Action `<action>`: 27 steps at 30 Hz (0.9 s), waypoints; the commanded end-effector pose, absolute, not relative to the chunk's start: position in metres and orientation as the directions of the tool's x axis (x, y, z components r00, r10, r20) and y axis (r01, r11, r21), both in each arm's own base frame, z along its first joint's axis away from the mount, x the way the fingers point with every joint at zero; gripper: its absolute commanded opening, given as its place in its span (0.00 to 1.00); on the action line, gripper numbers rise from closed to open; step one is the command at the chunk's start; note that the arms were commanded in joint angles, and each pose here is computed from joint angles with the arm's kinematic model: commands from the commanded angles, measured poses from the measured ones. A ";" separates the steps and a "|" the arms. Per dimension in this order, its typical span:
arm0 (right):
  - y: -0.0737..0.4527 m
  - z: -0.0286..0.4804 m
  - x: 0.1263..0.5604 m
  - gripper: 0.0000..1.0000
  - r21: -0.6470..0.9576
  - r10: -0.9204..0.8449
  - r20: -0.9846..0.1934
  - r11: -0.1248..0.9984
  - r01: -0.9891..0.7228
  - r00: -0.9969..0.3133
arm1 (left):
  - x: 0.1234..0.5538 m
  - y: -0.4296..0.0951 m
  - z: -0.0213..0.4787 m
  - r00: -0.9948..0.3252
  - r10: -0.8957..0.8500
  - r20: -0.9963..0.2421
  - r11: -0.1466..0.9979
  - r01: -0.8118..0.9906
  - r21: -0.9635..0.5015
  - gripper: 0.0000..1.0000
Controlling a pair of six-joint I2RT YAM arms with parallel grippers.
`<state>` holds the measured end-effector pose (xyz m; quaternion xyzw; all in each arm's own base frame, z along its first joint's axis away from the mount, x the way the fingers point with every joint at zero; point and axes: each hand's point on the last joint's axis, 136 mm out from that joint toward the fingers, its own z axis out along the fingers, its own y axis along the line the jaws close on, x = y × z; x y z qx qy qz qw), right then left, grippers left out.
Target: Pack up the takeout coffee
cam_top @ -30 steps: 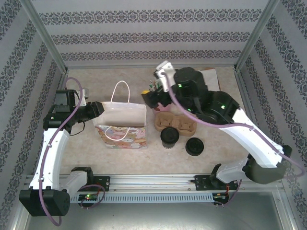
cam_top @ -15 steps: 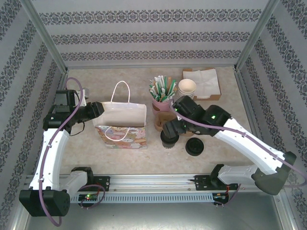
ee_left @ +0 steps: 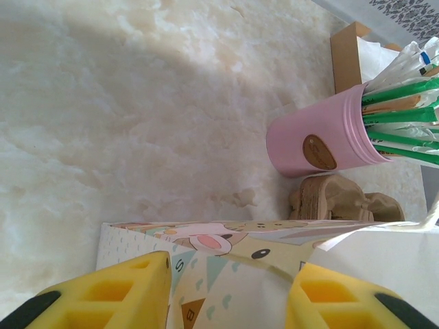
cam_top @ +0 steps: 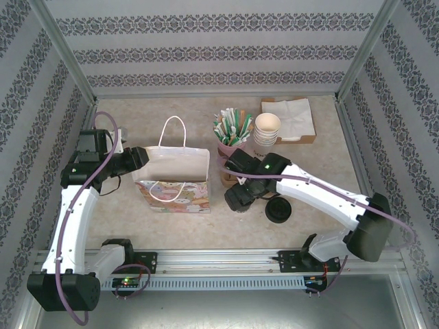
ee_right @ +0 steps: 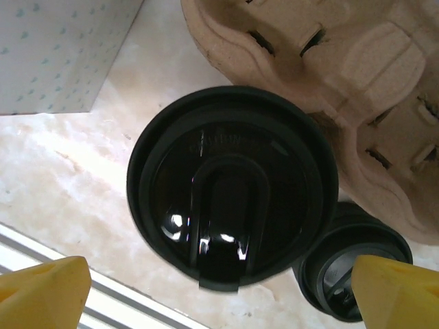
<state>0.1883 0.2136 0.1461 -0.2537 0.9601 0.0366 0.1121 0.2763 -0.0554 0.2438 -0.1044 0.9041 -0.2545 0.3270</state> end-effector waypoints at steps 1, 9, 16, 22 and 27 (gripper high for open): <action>0.217 0.148 0.203 0.95 -0.028 -0.485 -0.261 0.868 -0.495 -0.835 | 0.267 -0.057 0.239 -0.779 -0.325 -0.536 0.861 -0.010 -0.508 0.40; 0.224 0.144 0.211 0.86 -0.034 -0.490 -0.266 0.866 -0.499 -0.831 | 0.264 -0.056 0.238 -0.779 -0.324 -0.537 0.865 -0.014 -0.502 0.40; 0.221 0.138 0.211 0.82 -0.052 -0.491 -0.251 0.867 -0.495 -0.834 | 0.264 -0.056 0.237 -0.779 -0.325 -0.536 0.864 -0.014 -0.504 0.40; 0.220 0.132 0.212 0.84 -0.061 -0.493 -0.240 0.867 -0.494 -0.836 | 0.264 -0.056 0.238 -0.779 -0.327 -0.535 0.863 -0.015 -0.506 0.40; 0.220 0.129 0.211 0.84 -0.060 -0.495 -0.230 0.866 -0.496 -0.838 | 0.264 -0.056 0.237 -0.780 -0.328 -0.533 0.863 -0.017 -0.506 0.40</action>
